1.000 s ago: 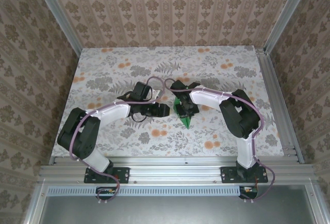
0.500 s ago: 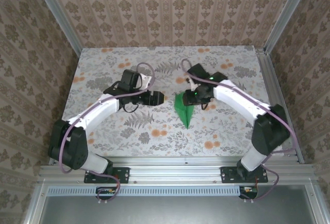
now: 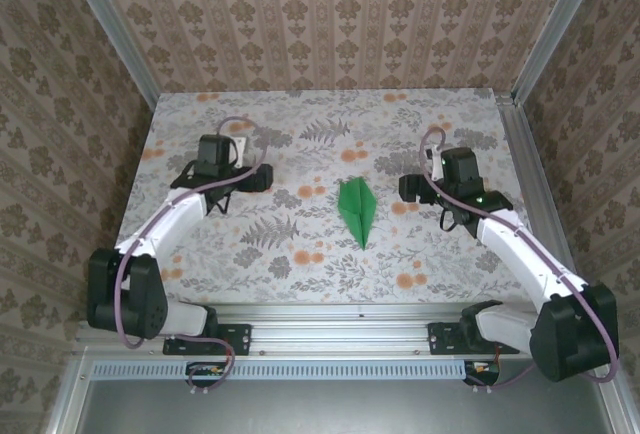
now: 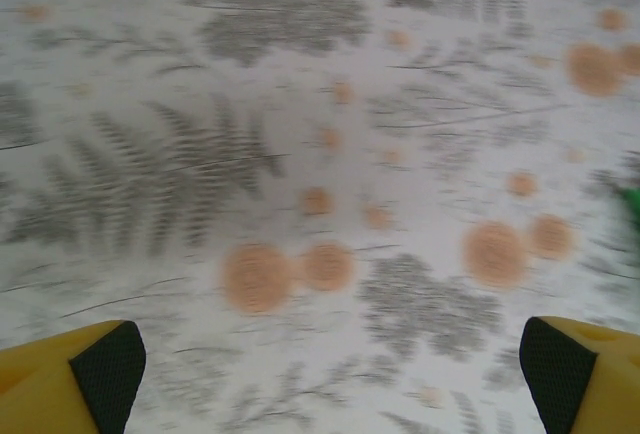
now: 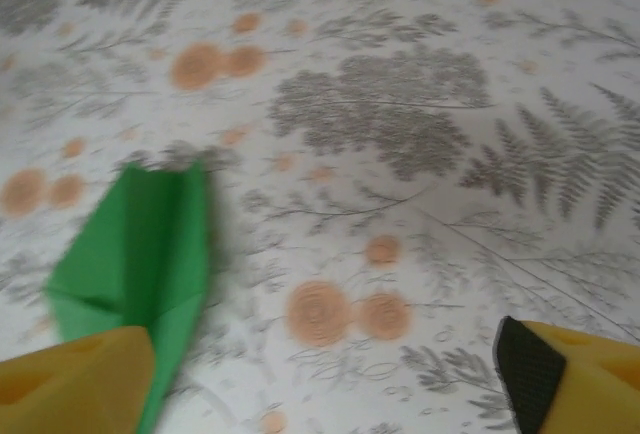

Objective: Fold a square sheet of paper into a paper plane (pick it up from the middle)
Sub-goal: Reset both arms

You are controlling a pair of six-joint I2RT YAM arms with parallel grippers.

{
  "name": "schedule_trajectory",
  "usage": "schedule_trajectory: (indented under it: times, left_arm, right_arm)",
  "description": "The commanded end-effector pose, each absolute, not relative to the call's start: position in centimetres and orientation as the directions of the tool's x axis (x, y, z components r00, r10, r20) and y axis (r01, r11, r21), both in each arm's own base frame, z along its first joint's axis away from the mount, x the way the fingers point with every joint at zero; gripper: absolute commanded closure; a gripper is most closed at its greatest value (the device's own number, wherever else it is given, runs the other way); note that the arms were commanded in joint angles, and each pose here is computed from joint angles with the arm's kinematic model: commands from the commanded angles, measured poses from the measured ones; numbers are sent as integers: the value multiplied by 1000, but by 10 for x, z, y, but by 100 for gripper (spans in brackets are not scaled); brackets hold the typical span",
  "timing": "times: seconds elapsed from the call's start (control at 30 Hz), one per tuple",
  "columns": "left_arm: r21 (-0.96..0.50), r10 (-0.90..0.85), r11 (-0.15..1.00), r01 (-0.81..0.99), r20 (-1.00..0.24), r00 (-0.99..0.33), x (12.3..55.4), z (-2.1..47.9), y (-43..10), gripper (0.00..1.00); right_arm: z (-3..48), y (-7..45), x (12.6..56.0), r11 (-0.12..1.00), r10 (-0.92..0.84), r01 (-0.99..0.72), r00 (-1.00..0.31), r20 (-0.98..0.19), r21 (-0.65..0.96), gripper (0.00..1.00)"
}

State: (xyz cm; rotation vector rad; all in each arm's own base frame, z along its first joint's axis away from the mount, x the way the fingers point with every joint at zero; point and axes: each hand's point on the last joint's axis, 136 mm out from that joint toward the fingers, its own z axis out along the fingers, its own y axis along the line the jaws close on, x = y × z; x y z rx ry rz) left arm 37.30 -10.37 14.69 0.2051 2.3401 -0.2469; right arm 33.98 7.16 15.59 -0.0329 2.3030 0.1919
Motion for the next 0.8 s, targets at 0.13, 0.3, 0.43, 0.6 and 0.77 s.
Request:
schedule_trajectory:
  times: [0.13, 0.3, 0.43, 0.6, 0.77]
  left_arm:
    - [70, 36, 997, -35, -809, -586, 395, 122, -7, 0]
    - [122, 64, 990, -68, -828, -557, 404, 107, 10, 0]
    - [124, 65, 989, -75, -842, -536, 411, 100, 13, 0]
    - [118, 61, 990, -76, -851, -522, 416, 99, 14, 0]
    - [124, 81, 991, -46, -847, -525, 419, 99, 10, 0]
  right_arm:
    - [147, 0, 362, 992, 84, 121, -470, -878, 30, 0]
    - [135, -17, 372, 989, 107, 137, -413, -905, 54, 0]
    - [125, -22, 384, 988, 124, 134, -392, -912, 77, 0]
    - [121, -23, 395, 987, 142, 127, -380, -914, 100, 0]
    - [116, -26, 398, 987, 142, 131, -390, -910, 98, 0]
